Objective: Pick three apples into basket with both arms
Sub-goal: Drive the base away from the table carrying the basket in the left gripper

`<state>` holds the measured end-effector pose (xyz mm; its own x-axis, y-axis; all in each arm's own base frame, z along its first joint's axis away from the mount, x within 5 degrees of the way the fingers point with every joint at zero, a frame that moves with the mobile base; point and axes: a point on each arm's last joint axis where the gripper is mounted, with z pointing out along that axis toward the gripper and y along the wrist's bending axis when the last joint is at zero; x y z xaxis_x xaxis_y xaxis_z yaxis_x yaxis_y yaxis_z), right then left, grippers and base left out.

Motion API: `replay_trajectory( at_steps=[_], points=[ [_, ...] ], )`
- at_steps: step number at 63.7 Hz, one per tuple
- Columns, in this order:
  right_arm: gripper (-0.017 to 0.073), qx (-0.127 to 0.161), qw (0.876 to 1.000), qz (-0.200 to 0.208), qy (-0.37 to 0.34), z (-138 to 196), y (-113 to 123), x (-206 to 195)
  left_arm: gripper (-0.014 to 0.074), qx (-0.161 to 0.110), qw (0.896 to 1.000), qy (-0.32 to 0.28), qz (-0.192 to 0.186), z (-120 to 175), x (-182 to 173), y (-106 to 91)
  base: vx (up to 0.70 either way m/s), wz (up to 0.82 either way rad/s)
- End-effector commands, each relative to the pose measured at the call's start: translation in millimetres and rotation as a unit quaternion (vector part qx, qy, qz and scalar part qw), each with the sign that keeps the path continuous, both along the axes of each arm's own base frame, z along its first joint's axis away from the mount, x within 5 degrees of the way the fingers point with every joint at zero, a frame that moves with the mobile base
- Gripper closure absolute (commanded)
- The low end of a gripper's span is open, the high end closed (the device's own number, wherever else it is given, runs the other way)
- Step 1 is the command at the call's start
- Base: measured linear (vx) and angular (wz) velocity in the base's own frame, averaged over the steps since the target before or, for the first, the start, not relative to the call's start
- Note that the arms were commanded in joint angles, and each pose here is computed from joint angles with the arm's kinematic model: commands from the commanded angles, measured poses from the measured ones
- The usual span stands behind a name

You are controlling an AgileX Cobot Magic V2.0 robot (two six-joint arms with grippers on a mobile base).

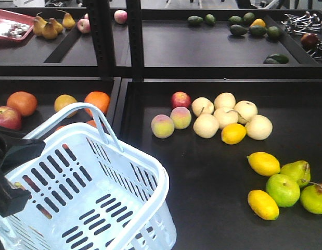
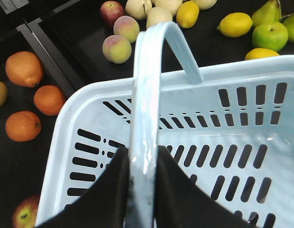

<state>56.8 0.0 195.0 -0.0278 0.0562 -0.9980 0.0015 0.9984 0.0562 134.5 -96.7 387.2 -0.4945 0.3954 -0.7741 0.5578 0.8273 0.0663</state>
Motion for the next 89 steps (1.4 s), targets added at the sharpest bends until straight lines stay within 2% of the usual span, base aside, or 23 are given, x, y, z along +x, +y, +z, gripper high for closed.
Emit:
replay_trajectory(
  at_steps=[1, 89],
  points=[
    [0.0563, -0.005, 0.999, -0.003, -0.039, 3.3, -0.3, -0.3, 0.0601, -0.039, 0.998, -0.043, -0.002, 15.3, 1.3, -1.9, -0.04, 0.16],
    [0.0563, -0.005, 0.999, -0.003, -0.039, 3.3, -0.3, -0.3, 0.0601, -0.039, 0.998, -0.043, -0.002, 15.3, 1.3, -1.9, -0.07, 0.32]
  ],
)
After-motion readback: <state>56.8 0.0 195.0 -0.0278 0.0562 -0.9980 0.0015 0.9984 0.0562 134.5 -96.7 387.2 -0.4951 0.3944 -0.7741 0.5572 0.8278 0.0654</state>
